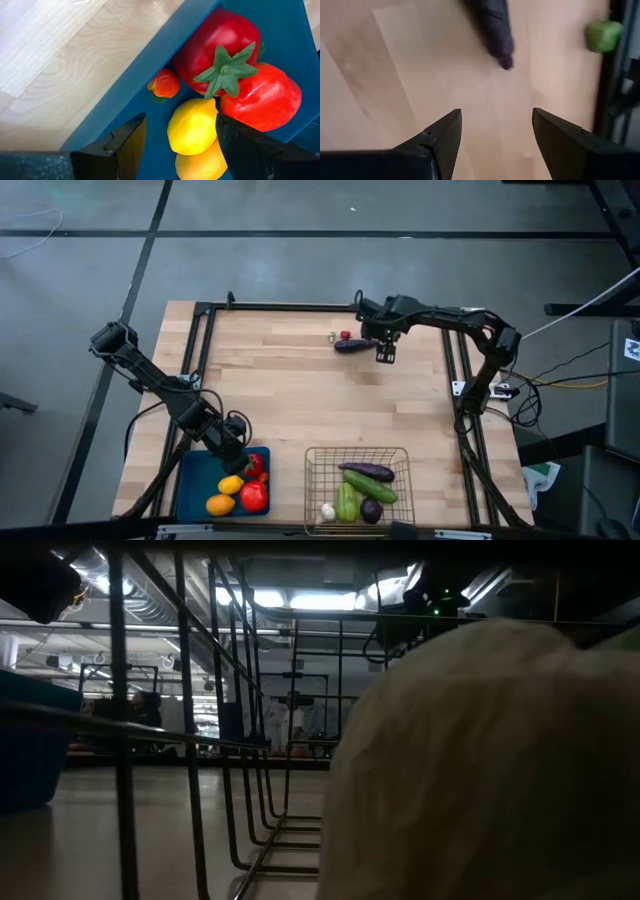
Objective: Sort produce into baskets
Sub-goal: Put the green bell pepper into the gold wire basket
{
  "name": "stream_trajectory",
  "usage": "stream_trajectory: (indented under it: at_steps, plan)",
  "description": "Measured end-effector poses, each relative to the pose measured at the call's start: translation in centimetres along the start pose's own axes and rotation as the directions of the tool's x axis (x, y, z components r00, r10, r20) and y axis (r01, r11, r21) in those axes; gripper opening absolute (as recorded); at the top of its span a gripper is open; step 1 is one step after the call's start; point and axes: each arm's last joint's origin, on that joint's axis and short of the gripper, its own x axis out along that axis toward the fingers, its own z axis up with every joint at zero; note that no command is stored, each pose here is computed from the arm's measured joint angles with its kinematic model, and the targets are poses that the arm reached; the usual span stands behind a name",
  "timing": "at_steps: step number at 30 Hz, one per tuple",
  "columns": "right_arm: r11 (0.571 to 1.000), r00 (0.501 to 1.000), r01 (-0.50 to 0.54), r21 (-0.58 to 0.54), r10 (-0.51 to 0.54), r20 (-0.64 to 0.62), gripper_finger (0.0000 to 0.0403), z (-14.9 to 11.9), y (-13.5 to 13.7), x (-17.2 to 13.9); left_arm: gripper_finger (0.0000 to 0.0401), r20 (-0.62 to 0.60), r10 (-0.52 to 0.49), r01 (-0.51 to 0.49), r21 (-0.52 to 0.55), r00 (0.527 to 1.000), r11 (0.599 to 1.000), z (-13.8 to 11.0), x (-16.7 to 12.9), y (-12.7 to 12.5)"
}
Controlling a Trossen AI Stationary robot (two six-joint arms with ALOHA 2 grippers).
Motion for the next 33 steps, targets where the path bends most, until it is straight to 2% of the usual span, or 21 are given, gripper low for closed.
stream_trajectory:
  at_steps: [4,12,16,21,30,33]
  plan:
    - [1.000,0.998,-0.010,0.007,0.010,0.060,0.0241,0.3,0.2,1.1,0.0233,0.013,0.000,0.000,0.000,1.000,1.000,0.0,0.0,0.0]
    - [0.998,0.984,0.045,0.032,-0.050,0.168,0.0241,1.3,-0.1,1.4,0.0233,0.063,0.001,-0.001,0.000,0.998,1.000,0.2,0.0,0.0]
    - [0.999,0.962,-0.044,-0.003,0.043,0.270,0.0241,1.9,0.0,1.3,0.0233,0.077,0.001,-0.001,0.000,0.997,1.000,0.2,0.0,0.0]
    - [0.997,0.931,-0.078,-0.015,0.078,0.358,0.0241,2.6,0.0,1.1,0.0233,0.081,0.001,-0.001,0.000,0.997,1.000,0.2,0.0,0.0]
    - [0.995,0.938,-0.099,-0.022,0.101,0.332,0.0241,2.8,0.1,1.9,0.0233,0.082,0.001,-0.001,0.000,0.997,1.000,0.2,0.0,0.0]
    - [1.000,0.956,-0.017,-0.023,0.023,0.292,0.0241,3.3,0.3,2.9,0.0233,0.087,0.001,-0.001,0.000,0.996,1.000,0.2,0.0,0.0]
